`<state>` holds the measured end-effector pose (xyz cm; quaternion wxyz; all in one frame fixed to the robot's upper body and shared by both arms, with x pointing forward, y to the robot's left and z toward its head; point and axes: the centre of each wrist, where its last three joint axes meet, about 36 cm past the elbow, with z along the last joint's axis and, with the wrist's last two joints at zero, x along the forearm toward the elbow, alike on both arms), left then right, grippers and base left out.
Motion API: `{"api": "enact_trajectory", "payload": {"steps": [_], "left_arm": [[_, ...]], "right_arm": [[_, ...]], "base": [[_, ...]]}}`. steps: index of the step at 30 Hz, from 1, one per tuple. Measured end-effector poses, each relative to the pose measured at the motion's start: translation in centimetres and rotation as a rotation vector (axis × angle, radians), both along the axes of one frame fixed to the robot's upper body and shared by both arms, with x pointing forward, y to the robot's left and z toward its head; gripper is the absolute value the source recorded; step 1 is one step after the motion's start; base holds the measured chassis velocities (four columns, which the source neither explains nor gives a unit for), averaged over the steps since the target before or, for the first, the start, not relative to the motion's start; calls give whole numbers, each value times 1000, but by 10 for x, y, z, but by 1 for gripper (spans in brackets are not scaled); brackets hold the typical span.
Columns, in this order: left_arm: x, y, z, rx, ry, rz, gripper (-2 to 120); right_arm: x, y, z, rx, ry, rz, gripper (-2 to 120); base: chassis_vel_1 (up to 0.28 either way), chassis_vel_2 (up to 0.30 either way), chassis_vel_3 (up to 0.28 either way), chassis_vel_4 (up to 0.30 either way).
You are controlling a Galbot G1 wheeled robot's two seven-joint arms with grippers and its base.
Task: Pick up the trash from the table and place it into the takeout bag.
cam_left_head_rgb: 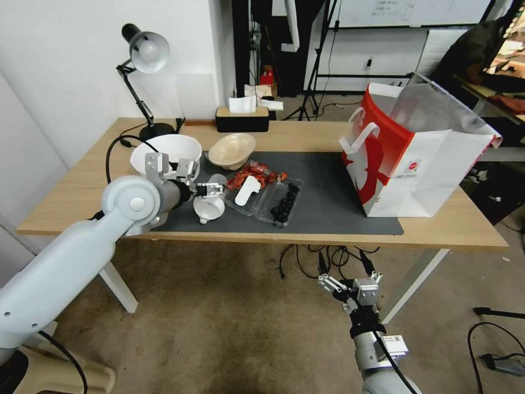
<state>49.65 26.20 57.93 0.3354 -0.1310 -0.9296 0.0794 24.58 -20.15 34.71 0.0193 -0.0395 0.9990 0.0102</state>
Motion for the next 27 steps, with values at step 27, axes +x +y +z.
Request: {"api": "enact_trajectory", "payload": {"steps": [27], "left_arm": [[-17, 1, -32, -122, 70, 57, 100]], "right_arm": [[-1, -1, 1, -3, -1, 7, 100]], "base": [[0, 0, 0, 0]]}}
